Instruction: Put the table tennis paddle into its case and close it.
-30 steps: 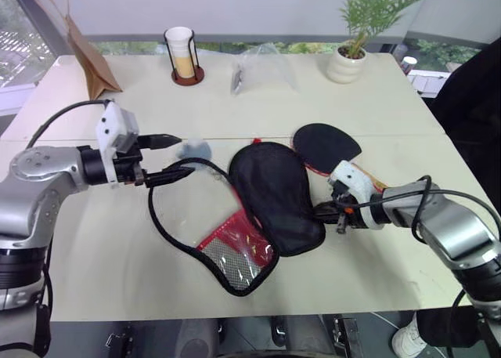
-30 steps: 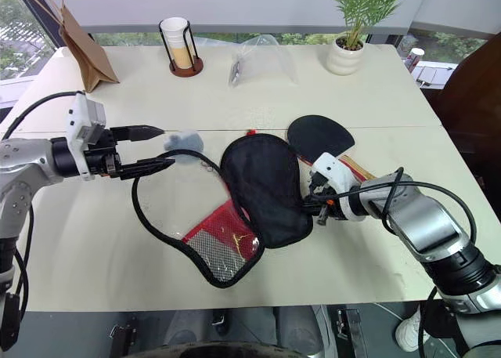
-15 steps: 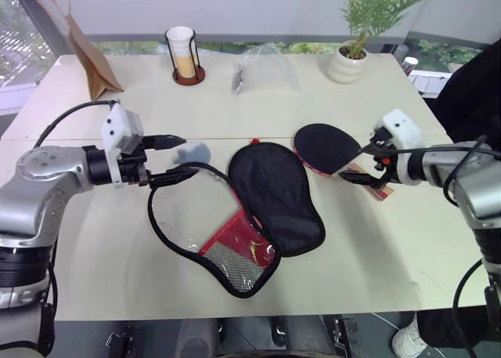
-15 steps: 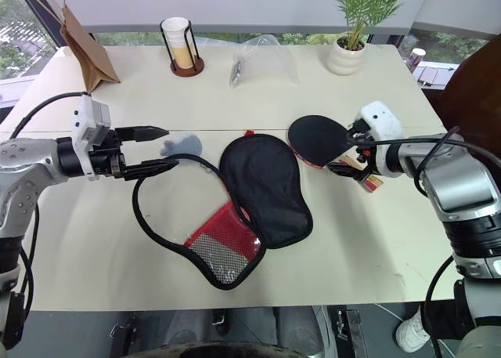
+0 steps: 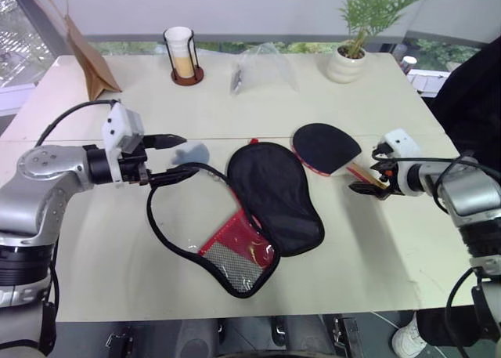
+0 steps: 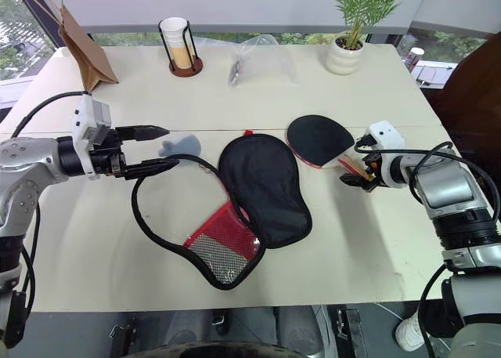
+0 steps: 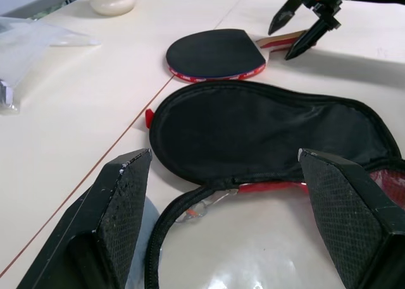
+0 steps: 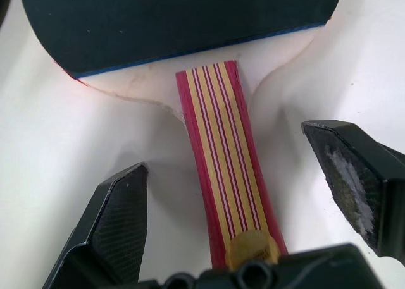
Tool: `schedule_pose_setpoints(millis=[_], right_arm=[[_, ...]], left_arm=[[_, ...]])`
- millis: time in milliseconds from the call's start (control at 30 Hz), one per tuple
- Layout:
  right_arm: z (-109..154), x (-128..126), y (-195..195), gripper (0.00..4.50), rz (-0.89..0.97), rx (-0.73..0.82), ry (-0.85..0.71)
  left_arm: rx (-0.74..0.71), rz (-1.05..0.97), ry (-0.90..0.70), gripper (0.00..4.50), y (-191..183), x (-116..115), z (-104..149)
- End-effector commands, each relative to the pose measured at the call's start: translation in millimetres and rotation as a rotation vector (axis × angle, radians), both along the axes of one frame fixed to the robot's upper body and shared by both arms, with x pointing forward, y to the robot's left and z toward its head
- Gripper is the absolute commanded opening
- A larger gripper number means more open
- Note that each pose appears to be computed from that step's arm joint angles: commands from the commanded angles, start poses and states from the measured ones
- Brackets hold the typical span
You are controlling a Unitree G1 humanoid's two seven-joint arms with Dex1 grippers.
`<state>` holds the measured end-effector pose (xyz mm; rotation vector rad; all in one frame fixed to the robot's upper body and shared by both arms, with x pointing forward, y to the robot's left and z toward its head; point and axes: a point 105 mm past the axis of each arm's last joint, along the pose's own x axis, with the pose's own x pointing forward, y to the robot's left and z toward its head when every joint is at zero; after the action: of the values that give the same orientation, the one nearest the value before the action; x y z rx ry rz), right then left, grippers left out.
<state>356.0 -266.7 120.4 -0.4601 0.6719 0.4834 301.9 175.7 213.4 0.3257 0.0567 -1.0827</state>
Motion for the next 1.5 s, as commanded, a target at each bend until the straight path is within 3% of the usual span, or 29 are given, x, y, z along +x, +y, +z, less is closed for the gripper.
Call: schedule_pose_setpoints(millis=[33, 167, 200, 367, 500, 767, 1100, 1500], right_arm=[[1.4, 2.9, -5.0, 3.0, -0.021, 0.002, -0.008], [3.8, 3.2, -4.4, 0.99, -0.022, 0.013, -0.009], [5.4, 3.3, -5.0, 0.79, -0.024, 0.011, -0.012], [28.3, 10.0, -8.2, 0.8, -0.052, 0.004, -0.107], [67.4, 10.2, -6.9, 0.8, -0.117, 0.043, -0.22], [106.2, -26.2, 39.3, 0.8, -0.127, 0.209, -0.187], [80.5, -61.0, 99.9, 0.8, 0.028, 0.19, -0.128], [43.5, -75.8, 128.1, 0.8, 0.038, 0.214, 0.066]], left_arm=[[0.01, -0.008, -0.038, 3.85, -2.2, -2.8, 6.6], [0.01, -0.005, -0.038, 3.85, -1.7, -3.0, 6.3], [0.01, -0.005, -0.038, 3.85, -2.0, -3.2, 6.2], [0.006, -0.008, -0.036, 3.85, -3.4, -2.2, 5.4], [0.0, -0.017, -0.035, 3.85, -6.1, -0.1, 4.3], [-0.003, -0.05, -0.036, 3.85, -13.5, 7.6, 2.9], [0.006, -0.106, -0.053, 3.85, -20.1, 25.7, 8.6], [0.019, -0.146, -0.043, 3.85, -21.9, 29.4, 8.8]])
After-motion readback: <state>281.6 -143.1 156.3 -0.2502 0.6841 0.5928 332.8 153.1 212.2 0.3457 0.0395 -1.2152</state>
